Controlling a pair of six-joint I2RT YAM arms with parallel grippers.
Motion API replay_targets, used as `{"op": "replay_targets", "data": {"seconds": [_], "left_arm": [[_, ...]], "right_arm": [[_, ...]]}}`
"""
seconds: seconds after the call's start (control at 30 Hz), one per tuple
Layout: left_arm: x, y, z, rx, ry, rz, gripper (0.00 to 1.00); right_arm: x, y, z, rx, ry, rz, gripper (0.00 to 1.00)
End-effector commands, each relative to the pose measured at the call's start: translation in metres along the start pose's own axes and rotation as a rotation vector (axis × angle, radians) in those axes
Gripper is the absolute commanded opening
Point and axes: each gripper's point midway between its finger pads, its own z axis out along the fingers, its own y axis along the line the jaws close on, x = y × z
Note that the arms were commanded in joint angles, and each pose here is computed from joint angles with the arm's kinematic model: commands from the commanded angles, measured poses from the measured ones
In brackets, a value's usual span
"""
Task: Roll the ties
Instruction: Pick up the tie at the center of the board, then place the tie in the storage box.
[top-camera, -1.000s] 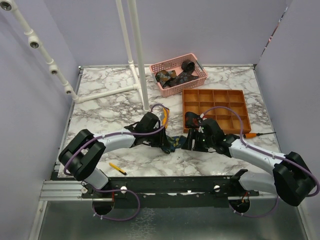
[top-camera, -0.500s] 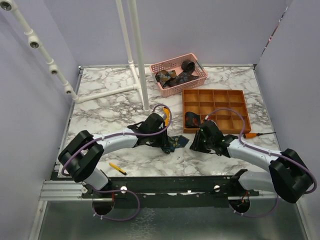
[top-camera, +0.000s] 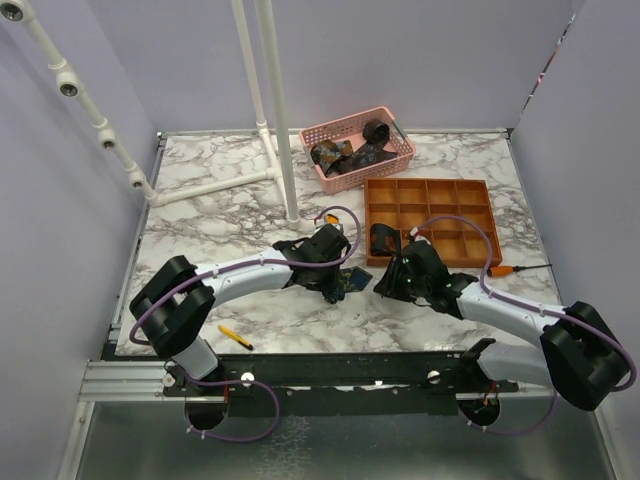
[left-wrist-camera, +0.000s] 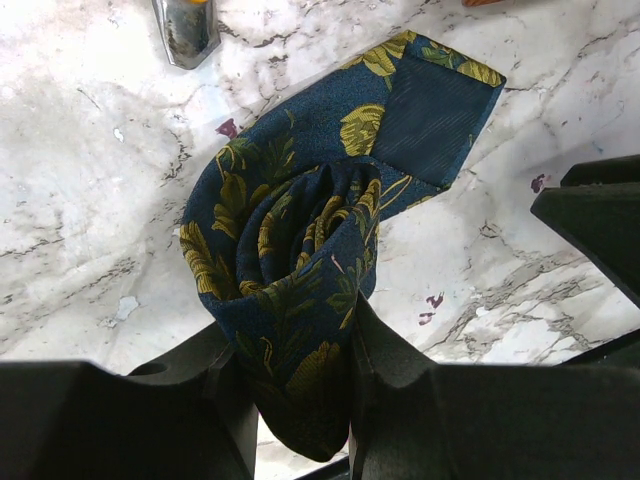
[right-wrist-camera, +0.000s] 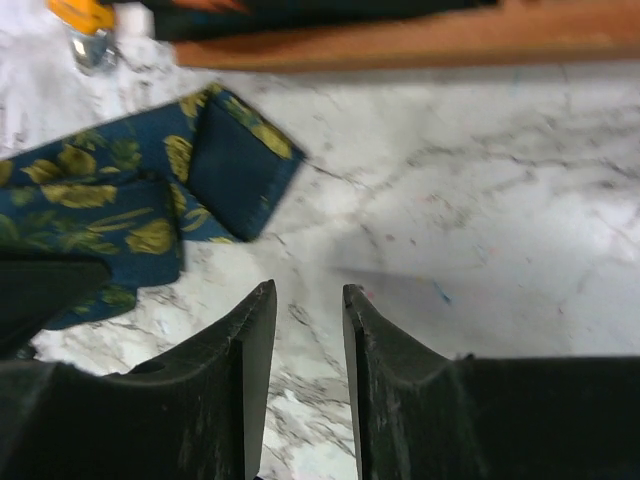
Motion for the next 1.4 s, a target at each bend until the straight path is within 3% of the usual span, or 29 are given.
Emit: {"op": "replay_targets", "data": {"seconds": [0.0,0.23,0.47,0.73,1.07,1.37], "left_arm": [[0.016,0.017,0.005,-0.1,0.051,0.036,0.0],[0.013,0.016,0.002,-0.171,0.033,0.076,0.0],[-0.027,0.015,-0.05,-0.334,-0.13,0.133,0.0],[-0.049,-0.003,-0.093,-0.367,-0.235,0.135,0.0],[-0.059,-0.073,-0.145,-0.285,-0.333,0.206,0.0],[-0.07,-0.113,-0.186,-0.207,-0.419,0.239,0.0]], "right_arm": [[-0.031,0.037,0.005,-0.094,-0.058,-0.049,0.37],[-0.041,0.053,0.021,-0.084,-0.053,-0.079,0.33],[-0.054,-0.005,-0.036,0.153,-0.22,0.0,0.32],[-0.076,-0.03,-0.085,0.27,-0.352,0.032,0.47],[-0.121,-0.047,-0.105,0.386,-0.482,0.094,0.62],[-0.149,-0.089,-0.062,0.465,-0.378,0.116,0.66]]}}
